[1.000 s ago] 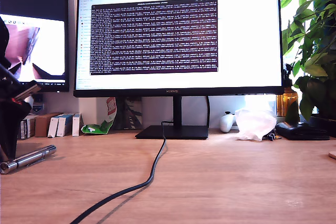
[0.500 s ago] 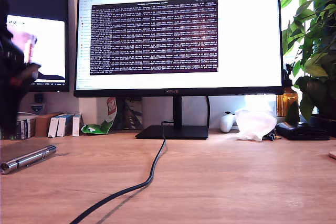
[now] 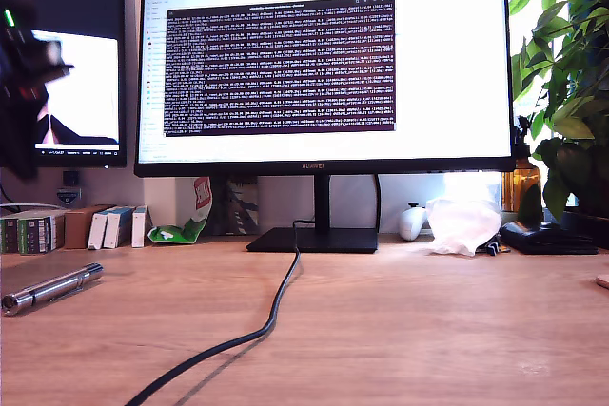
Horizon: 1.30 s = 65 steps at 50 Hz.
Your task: Pick the metallic laser pointer with your right arm, pass it to your left arm, then place it down to the left side of the table
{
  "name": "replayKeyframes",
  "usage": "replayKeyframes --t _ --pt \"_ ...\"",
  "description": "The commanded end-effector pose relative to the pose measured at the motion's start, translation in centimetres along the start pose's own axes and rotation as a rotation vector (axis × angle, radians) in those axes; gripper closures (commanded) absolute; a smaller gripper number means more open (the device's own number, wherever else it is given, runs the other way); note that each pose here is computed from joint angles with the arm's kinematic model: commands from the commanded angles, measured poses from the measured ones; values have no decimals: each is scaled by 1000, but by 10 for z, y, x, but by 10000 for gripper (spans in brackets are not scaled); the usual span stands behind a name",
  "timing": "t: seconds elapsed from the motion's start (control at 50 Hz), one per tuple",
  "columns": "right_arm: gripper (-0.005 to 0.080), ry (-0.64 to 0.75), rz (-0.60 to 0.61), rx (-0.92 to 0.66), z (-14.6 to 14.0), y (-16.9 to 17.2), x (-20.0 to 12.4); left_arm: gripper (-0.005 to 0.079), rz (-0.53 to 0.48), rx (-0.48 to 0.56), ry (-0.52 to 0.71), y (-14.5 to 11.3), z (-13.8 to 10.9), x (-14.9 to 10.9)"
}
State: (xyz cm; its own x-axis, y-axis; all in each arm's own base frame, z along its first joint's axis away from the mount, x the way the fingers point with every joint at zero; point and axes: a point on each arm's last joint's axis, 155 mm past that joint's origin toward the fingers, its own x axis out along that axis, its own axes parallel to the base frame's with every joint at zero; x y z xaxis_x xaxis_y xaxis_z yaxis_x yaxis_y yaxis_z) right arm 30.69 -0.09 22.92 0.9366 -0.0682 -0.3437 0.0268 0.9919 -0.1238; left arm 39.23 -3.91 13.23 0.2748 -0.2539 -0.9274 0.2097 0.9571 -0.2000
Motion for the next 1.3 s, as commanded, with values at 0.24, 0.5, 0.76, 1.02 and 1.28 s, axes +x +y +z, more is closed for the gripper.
replayKeyframes --t 0.24,0.5,0.76,1.02,1.28 --pt "763 62 -72 43 -28 -25 3 764 46 37 -134 -3 -17 -10" --pt "763 21 -71 71 -24 -27 -26 764 90 50 -290 -7 -28 -31" --pt "763 -82 -85 71 -12 -30 -30 764 136 92 -433 -7 -25 -50" --pt "763 -149 -112 167 -3 -36 -28 764 146 105 -554 -10 -3 -70" --pt "763 -156 -181 266 -6 -50 -31 764 125 151 -600 -24 -3 -58"
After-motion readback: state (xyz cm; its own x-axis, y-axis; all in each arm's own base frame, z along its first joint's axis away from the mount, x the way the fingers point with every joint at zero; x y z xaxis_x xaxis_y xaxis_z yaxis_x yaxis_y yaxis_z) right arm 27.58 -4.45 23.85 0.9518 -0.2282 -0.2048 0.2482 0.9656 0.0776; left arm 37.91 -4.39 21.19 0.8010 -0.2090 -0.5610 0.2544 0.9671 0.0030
